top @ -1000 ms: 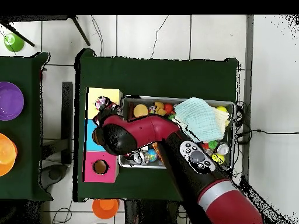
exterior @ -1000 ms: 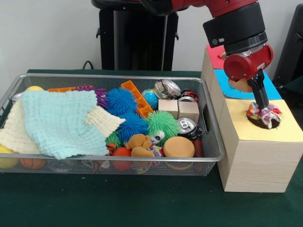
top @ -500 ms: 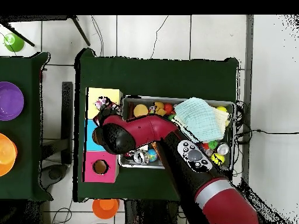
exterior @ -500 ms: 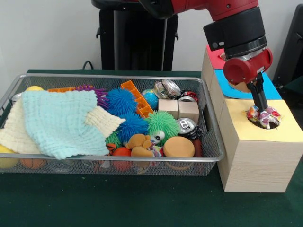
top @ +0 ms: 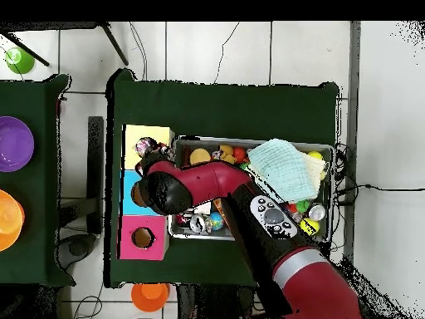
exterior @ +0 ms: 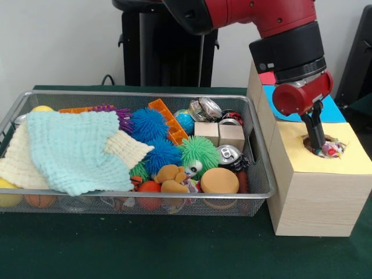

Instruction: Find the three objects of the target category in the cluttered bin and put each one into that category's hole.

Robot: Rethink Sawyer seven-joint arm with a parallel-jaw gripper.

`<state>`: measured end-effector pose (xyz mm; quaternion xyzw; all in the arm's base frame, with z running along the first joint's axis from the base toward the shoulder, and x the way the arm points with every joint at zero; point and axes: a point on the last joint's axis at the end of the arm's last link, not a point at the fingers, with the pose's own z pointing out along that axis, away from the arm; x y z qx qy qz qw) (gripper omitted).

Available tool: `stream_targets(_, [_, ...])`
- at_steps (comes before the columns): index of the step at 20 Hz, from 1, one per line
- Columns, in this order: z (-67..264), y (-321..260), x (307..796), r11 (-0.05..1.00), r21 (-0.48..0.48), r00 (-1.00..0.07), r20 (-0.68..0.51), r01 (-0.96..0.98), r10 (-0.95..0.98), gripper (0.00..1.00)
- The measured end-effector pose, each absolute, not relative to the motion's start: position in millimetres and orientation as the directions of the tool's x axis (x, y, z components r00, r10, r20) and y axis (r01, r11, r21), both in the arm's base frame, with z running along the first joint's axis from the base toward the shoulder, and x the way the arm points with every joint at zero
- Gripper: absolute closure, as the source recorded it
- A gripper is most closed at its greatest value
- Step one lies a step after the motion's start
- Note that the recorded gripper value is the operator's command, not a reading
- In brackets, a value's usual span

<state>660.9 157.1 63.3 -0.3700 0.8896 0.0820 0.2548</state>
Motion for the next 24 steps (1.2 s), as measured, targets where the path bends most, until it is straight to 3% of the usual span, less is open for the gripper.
stream_targets(14, [49.8, 153.1, 657.7, 0.721, -0.030, -0.612, -0.504, -0.692, -0.609, 1.00])
stream_targets(24, [80.7, 141.1, 666.9, 0.725, -0.063, -0.597, -0.520, -0.686, -0.611, 1.00])
